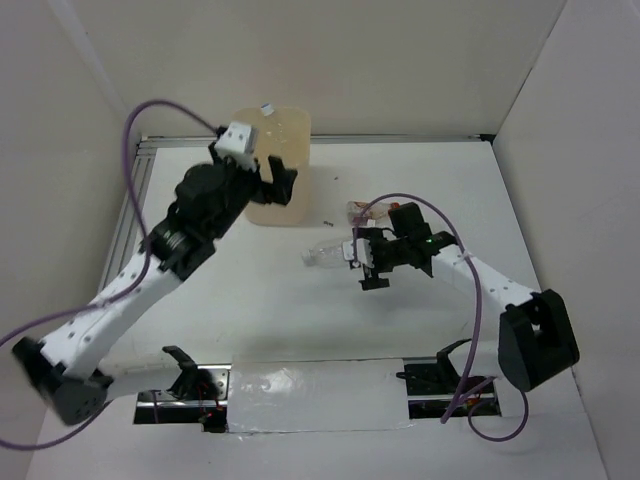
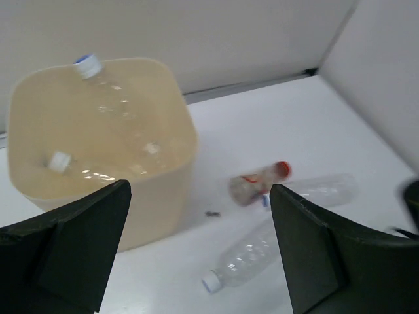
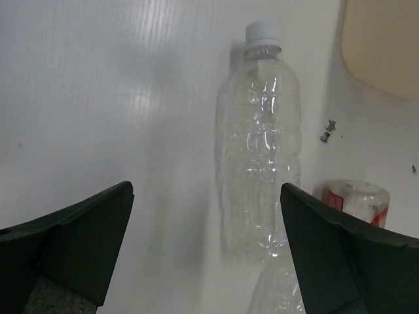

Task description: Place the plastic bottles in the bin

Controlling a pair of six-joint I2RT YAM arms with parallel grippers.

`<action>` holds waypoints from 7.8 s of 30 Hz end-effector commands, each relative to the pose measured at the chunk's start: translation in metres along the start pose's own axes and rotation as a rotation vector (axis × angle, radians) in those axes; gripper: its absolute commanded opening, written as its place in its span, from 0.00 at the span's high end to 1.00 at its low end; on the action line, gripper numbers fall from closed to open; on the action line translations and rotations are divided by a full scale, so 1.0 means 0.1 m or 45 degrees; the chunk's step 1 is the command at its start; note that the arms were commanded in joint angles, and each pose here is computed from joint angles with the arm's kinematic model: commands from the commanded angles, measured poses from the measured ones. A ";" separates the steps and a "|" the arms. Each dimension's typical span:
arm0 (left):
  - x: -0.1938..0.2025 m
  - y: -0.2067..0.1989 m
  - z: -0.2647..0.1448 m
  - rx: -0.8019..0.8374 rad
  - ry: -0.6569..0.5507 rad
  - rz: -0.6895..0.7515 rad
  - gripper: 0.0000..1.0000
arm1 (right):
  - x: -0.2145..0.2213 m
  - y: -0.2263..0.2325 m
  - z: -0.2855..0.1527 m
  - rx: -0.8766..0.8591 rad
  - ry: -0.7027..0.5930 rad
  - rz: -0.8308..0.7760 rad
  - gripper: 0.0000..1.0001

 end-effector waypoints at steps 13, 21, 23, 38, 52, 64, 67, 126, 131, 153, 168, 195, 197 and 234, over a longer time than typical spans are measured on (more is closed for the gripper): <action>2.09 -0.28 -1.83 0.169 0.489 -0.474 0.00 | 0.16 -0.68 0.83 0.163 0.313 -0.330 0.00; 2.12 -0.40 -1.74 0.202 0.569 -0.371 0.00 | -0.02 -0.58 0.89 -0.226 0.238 -0.197 0.55; 2.11 -0.44 -1.69 0.217 0.578 -0.340 0.00 | -0.24 -0.59 0.78 -0.277 0.119 -0.151 0.68; 2.13 -0.65 -1.54 0.392 0.466 -0.279 0.00 | -2.80 -1.52 -0.58 0.415 -0.720 -0.235 0.70; 2.11 -0.78 -1.58 0.450 0.475 -0.254 0.00 | -2.77 -2.59 0.50 0.501 -0.701 0.128 0.01; 2.23 -0.94 -1.44 0.492 0.531 -0.206 0.00 | -1.69 -2.49 -1.25 0.771 -0.459 0.339 0.17; 2.25 -1.05 -1.36 0.545 0.562 -0.143 0.00 | -1.02 -2.10 -1.48 0.649 -0.251 0.399 0.47; 2.47 -1.19 -1.36 0.549 0.678 -0.139 0.08 | -1.98 -1.72 -1.02 0.521 -0.359 0.020 0.64; 2.46 -1.18 -1.37 0.549 0.678 -0.139 0.09 | -2.84 -1.97 -0.66 0.654 -0.629 -0.080 0.63; 2.16 -1.42 -0.89 0.582 0.518 0.351 0.07 | -2.05 -2.73 -0.84 0.642 -0.640 0.367 0.14; 2.40 -1.30 -1.19 0.547 0.686 0.092 0.07 | 0.28 -1.68 -0.50 0.177 0.258 0.039 0.05; 2.48 -1.07 -1.45 0.404 0.770 -0.025 0.07 | 0.90 -1.63 0.71 -0.131 0.534 0.054 0.43; 2.48 -1.05 -1.47 0.393 0.759 -0.039 0.07 | 0.80 -1.61 0.62 -0.195 0.469 0.077 0.58; 2.42 -0.99 -1.48 0.416 0.630 -0.068 0.06 | -2.72 -2.76 0.40 0.485 -0.845 0.247 0.00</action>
Point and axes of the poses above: each gripper's point midway between its finger pads, its own z axis out along the fingers, its own y axis along the line the jaws close on, x = y × z, the point moved 8 cm from there along -z, back along the fingers, and after that the axes turned 8 degrees about z, right-handed, at the moved point
